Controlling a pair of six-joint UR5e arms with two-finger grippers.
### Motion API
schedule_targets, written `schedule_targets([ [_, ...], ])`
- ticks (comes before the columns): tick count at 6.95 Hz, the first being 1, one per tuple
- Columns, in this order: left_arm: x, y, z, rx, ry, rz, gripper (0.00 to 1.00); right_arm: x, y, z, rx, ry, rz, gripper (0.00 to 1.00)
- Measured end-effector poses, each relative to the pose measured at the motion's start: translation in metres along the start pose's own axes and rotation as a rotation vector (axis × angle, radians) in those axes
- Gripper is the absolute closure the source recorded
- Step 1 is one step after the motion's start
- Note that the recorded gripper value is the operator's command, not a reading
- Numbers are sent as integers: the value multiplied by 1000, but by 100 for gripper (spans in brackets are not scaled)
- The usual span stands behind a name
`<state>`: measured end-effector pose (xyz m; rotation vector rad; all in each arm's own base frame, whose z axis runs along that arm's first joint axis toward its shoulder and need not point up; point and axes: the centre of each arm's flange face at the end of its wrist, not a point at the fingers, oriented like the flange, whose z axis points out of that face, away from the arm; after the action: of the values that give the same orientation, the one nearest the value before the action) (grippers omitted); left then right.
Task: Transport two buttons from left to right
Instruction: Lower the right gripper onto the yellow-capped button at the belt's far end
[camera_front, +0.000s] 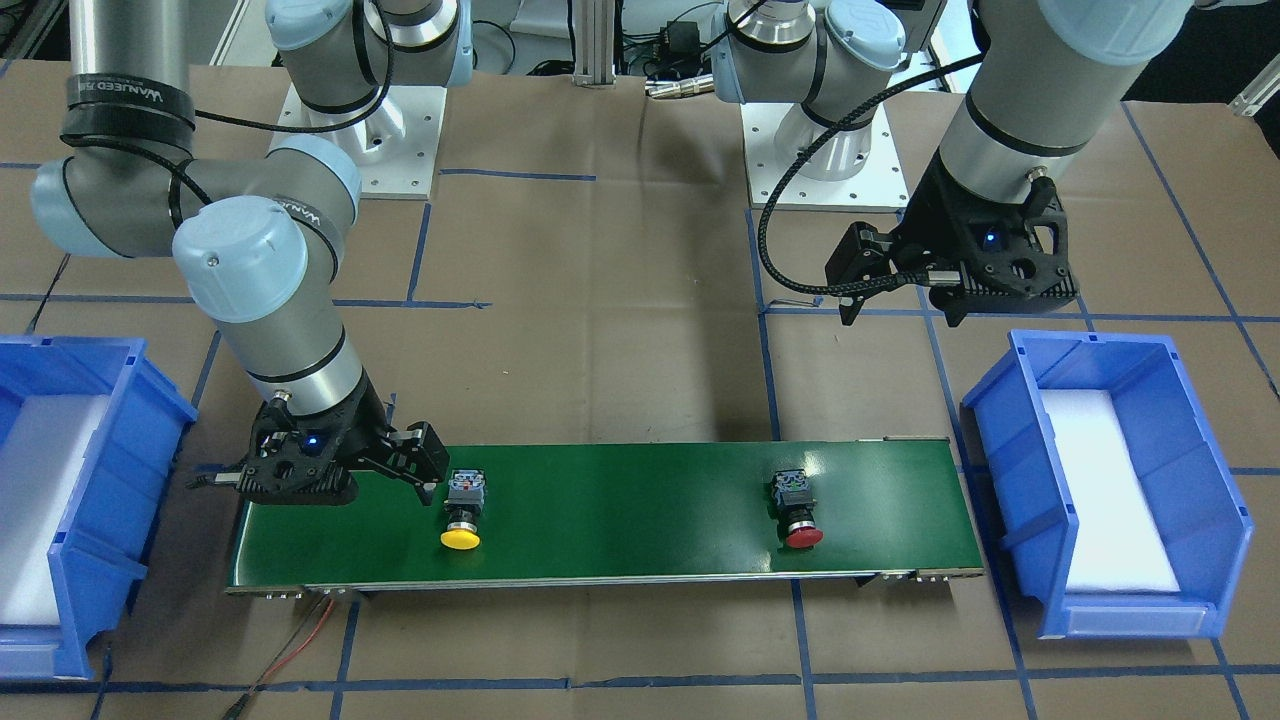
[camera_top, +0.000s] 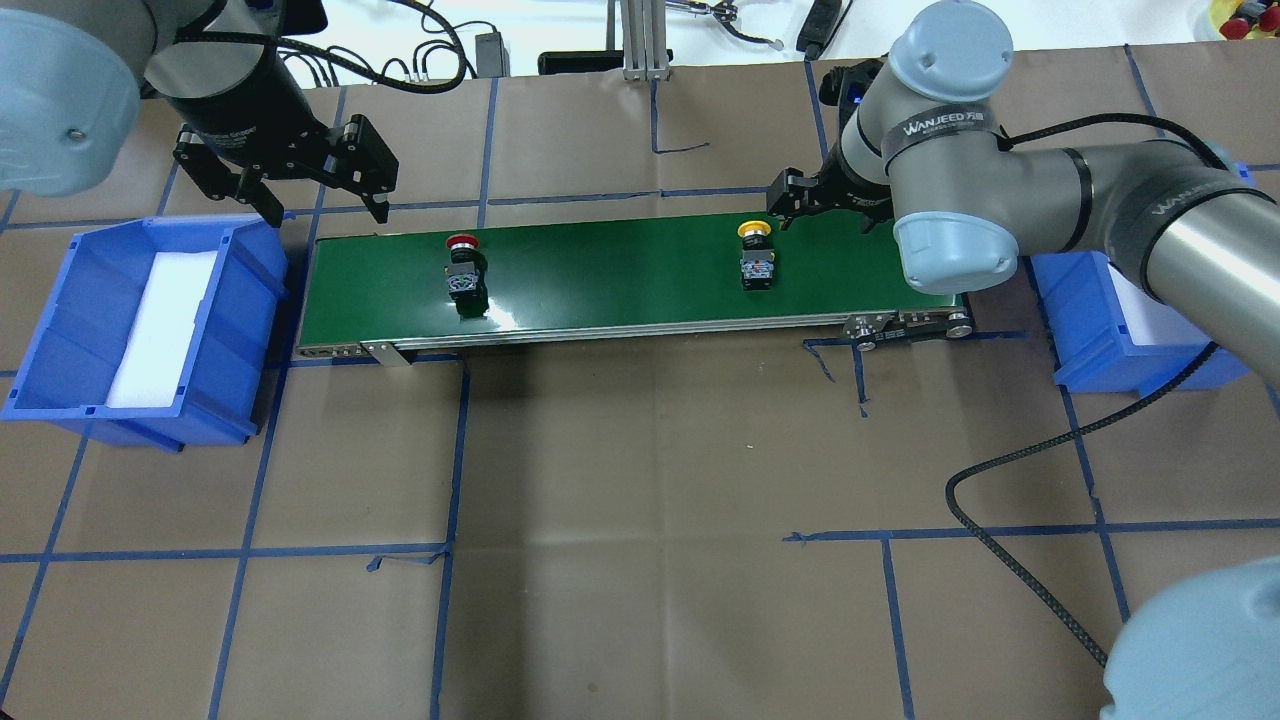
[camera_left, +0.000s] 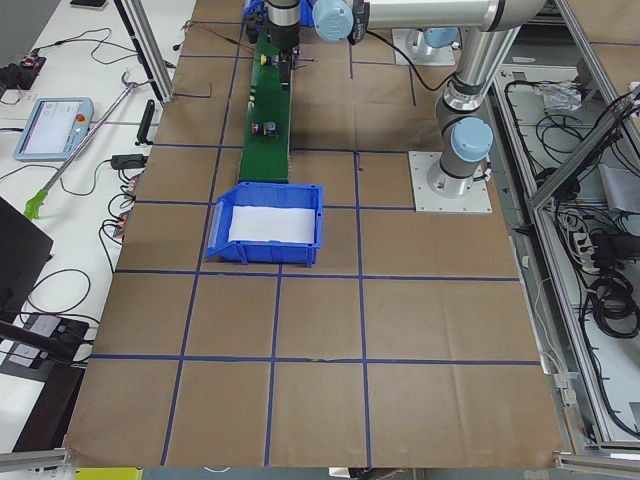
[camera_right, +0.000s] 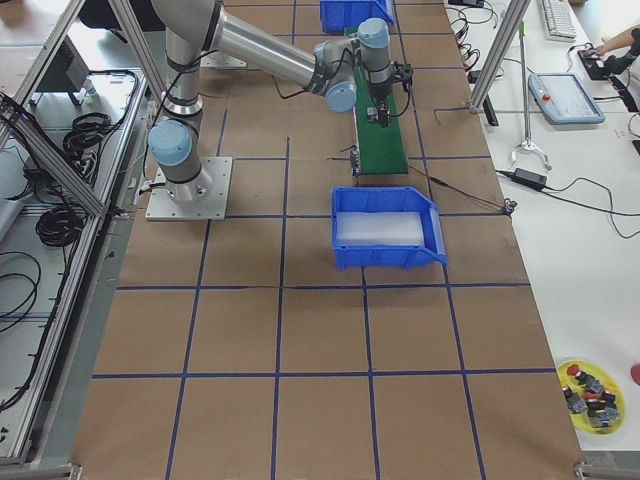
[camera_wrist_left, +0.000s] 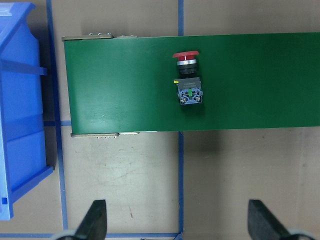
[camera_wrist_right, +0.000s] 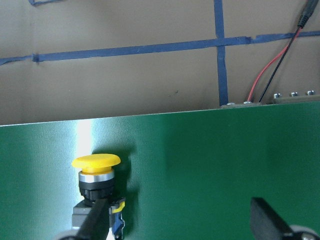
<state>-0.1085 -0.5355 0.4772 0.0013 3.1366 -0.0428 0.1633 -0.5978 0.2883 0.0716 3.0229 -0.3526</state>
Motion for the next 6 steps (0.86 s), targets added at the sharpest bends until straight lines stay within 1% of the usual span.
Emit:
schedule_targets([
  [3, 1, 2, -4, -21, 5, -27, 1, 0, 1, 8, -13, 2, 6, 0],
  [6, 1, 2, -5, -23, 8, -31, 1, 1, 3, 14, -27, 9, 10, 0],
])
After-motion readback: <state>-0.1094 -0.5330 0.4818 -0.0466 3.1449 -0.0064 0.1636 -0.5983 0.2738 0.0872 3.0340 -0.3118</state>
